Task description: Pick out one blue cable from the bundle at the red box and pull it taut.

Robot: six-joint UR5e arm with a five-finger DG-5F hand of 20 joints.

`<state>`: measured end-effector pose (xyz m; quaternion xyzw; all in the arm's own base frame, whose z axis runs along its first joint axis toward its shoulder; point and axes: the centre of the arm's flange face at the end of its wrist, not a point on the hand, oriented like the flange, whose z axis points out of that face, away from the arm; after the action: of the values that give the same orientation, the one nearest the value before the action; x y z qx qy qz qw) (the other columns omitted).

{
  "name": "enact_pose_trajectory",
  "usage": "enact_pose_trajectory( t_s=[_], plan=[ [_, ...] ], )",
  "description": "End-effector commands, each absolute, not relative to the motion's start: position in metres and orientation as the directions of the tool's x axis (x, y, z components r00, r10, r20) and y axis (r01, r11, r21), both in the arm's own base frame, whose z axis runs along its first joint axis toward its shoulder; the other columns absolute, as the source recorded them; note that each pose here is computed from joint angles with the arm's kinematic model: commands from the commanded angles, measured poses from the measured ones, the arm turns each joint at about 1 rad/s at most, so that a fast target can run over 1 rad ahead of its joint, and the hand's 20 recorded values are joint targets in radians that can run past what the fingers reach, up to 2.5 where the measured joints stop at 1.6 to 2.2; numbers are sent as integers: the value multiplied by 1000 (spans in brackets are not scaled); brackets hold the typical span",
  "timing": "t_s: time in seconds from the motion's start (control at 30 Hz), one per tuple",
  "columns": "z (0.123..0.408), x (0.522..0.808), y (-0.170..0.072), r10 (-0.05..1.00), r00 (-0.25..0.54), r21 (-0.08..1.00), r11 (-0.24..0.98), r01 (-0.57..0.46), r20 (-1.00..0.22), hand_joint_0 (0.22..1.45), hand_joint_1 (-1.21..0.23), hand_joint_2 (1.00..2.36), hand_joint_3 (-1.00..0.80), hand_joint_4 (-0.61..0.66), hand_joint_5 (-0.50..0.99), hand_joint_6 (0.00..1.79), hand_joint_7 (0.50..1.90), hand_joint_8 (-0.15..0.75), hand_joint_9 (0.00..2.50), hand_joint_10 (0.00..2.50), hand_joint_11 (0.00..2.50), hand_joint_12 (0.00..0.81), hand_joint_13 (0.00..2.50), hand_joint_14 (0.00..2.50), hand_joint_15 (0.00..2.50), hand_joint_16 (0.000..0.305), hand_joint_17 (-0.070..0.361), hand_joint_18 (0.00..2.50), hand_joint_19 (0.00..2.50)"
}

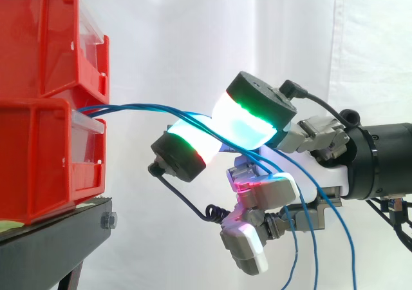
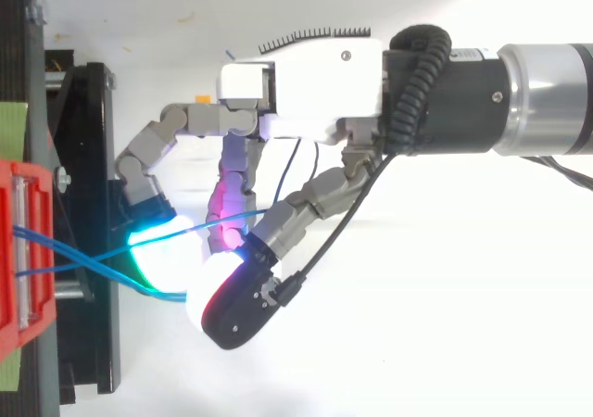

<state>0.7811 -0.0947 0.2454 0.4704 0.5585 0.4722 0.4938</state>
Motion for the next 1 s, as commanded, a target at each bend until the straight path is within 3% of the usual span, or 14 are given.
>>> enact_pose_trajectory(
  t_s=[0.0, 0.13, 0.33, 0.53, 0.57, 0.7, 0.9, 0.97],
  plan=[
    [245, 781, -95, 992, -70, 992, 113, 60, -109, 453, -958, 1000, -500, -335, -13, 860, 1079, 246, 1571, 34, 801, 339, 1230, 25, 638, 53, 120, 992, 751],
    [246, 781, -94, 991, -71, 992, 113, 58, -109, 460, -973, 1000, -500, -336, -13, 849, 1101, 244, 1568, 34, 791, 341, 1220, 26, 630, 53, 119, 987, 754],
    [246, 781, -94, 991, -71, 992, 113, 58, -109, 579, -1053, 1000, -500, -284, -41, 862, 1153, 235, 1442, 36, 812, 320, 1147, 28, 654, 46, 104, 886, 758],
    [247, 781, -93, 991, -73, 992, 113, 57, -109, 727, -1043, 1000, -500, -345, -66, 904, 1230, 233, 1394, 35, 841, 312, 1113, 28, 642, 45, 102, 874, 743],
    [245, 781, -93, 991, -73, 992, 113, 60, -109, 758, -1024, 1000, -500, -364, -76, 922, 1189, 228, 1387, 38, 851, 315, 1115, 28, 642, 45, 102, 879, 741],
    [248, 782, -93, 991, -75, 992, 113, 52, -109, 787, -1022, 1000, -500, -376, -94, 931, 1232, 217, 1304, 35, 839, 311, 1086, 26, 642, 45, 102, 868, 729],
    [248, 782, -94, 991, -74, 992, 113, 55, -109, 798, -1012, 1000, -500, -360, -141, 942, 1066, 185, 1098, 33, 802, 306, 952, 26, 596, 46, 104, 810, 678],
    [248, 782, -93, 991, -75, 992, 113, 53, -109, 798, -1011, 1000, -500, -316, -163, 944, 950, 166, 1005, 30, 785, 306, 895, 24, 580, 47, 106, 790, 658]
  ],
)
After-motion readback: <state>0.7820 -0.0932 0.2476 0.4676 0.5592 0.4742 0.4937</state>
